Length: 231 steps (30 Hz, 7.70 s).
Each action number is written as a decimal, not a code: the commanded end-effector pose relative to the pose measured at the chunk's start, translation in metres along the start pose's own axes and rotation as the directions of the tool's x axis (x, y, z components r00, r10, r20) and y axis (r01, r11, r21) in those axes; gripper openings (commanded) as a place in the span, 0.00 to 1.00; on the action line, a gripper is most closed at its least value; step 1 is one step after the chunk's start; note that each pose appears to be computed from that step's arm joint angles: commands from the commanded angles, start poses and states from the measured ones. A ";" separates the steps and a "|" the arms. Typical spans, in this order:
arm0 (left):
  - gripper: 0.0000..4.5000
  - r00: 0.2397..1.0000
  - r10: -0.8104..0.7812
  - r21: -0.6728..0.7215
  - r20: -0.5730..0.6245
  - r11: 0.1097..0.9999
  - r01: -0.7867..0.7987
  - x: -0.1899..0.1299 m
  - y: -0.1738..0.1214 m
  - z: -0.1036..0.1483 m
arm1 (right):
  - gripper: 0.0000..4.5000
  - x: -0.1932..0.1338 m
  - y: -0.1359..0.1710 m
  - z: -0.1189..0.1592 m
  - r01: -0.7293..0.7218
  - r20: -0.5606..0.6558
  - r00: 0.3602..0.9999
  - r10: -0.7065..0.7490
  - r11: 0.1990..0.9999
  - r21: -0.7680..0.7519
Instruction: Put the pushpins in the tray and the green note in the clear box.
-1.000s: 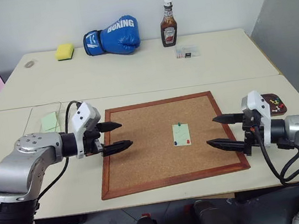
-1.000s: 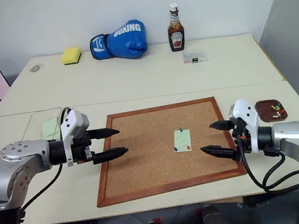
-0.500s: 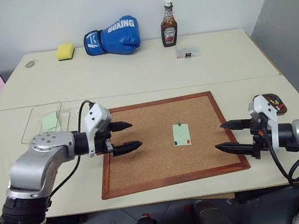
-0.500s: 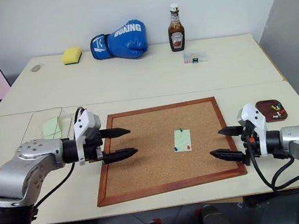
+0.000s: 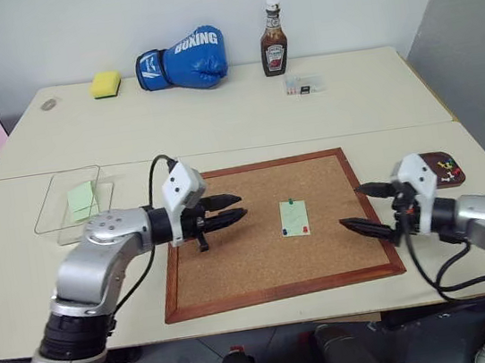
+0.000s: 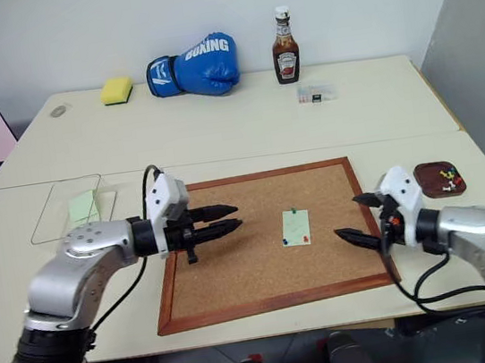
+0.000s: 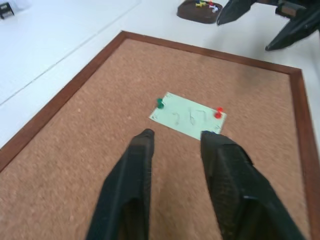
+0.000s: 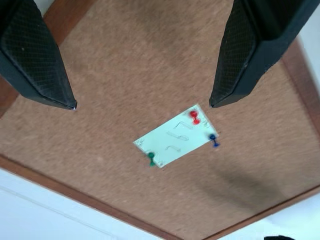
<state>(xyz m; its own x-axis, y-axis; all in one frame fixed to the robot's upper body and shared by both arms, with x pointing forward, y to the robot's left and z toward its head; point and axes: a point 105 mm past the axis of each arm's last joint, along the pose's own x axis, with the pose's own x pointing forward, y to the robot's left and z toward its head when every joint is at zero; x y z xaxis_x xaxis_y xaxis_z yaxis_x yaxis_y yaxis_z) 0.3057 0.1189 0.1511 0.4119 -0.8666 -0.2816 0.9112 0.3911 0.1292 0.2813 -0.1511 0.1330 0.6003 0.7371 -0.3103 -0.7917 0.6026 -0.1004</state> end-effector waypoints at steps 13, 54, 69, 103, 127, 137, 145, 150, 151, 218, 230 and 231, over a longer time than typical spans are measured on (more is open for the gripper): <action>0.01 0.989 0.081 -0.020 -0.121 0.996 -0.084 0.052 -0.004 -0.072 | 1.00 0.056 -0.008 0.006 0.099 0.105 0.990 -0.095 0.994 -0.035; 0.00 0.976 0.006 -0.012 -0.216 1.000 -0.009 0.044 -0.010 -0.085 | 0.00 0.107 -0.006 0.013 -0.009 0.123 0.992 0.012 1.000 -0.026; 0.00 0.954 -0.040 -0.017 -0.297 0.999 0.036 0.043 -0.016 -0.098 | 0.00 0.072 -0.016 0.052 0.067 0.250 0.966 -0.069 0.998 0.016; 0.00 0.954 -0.031 -0.001 -0.297 0.999 0.032 0.040 -0.014 -0.102 | 0.19 -0.067 -0.181 -0.063 0.839 -0.133 0.524 -0.841 0.484 0.247; 0.00 0.955 -0.031 0.015 -0.297 0.999 0.037 0.042 -0.011 -0.098 | 0.71 -0.026 -0.090 0.033 0.452 0.139 0.882 -0.450 0.892 0.021; 0.00 0.954 -0.034 0.012 -0.299 0.999 0.039 0.041 -0.012 -0.100 | 0.71 0.021 0.019 0.004 -0.060 0.022 0.998 0.063 0.989 -0.135; 0.00 0.953 -0.030 0.017 -0.302 0.999 0.037 0.041 -0.013 -0.100 | 0.71 0.058 0.031 0.001 -0.124 0.055 0.990 0.132 0.984 -0.131; 0.00 0.954 -0.037 0.008 -0.298 0.999 0.041 0.040 -0.017 -0.100 | 0.71 0.064 0.036 -0.013 -0.180 0.014 0.983 0.183 0.976 -0.123; 0.00 0.954 -0.035 0.008 -0.299 0.999 0.039 0.039 -0.017 -0.100 | 0.71 0.064 0.036 -0.016 -0.186 0.004 0.982 0.188 0.975 -0.123; 0.00 0.951 -0.077 -0.003 -0.299 0.997 0.079 0.040 -0.022 -0.099 | 0.01 -0.073 -0.183 -0.059 0.817 -0.156 0.562 -0.813 0.514 0.262; 0.00 0.951 -0.074 -0.006 -0.301 0.997 0.076 0.038 -0.023 -0.100 | 0.29 -0.072 -0.180 -0.060 0.810 -0.144 0.576 -0.805 0.538 0.233; 0.00 0.951 -0.074 -0.005 -0.301 0.997 0.076 0.039 -0.023 -0.100 | 0.33 -0.073 -0.180 -0.056 0.810 -0.127 0.575 -0.808 0.540 0.229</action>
<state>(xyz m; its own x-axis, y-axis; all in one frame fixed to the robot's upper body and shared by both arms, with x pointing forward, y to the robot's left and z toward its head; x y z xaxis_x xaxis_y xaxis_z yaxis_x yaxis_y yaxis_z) 0.3142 0.1014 0.0763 0.3810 -0.8021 -0.4599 0.9246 0.3298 0.1908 0.3725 -0.3272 0.0990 0.9492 -0.0971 -0.2994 0.0829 0.9948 -0.0599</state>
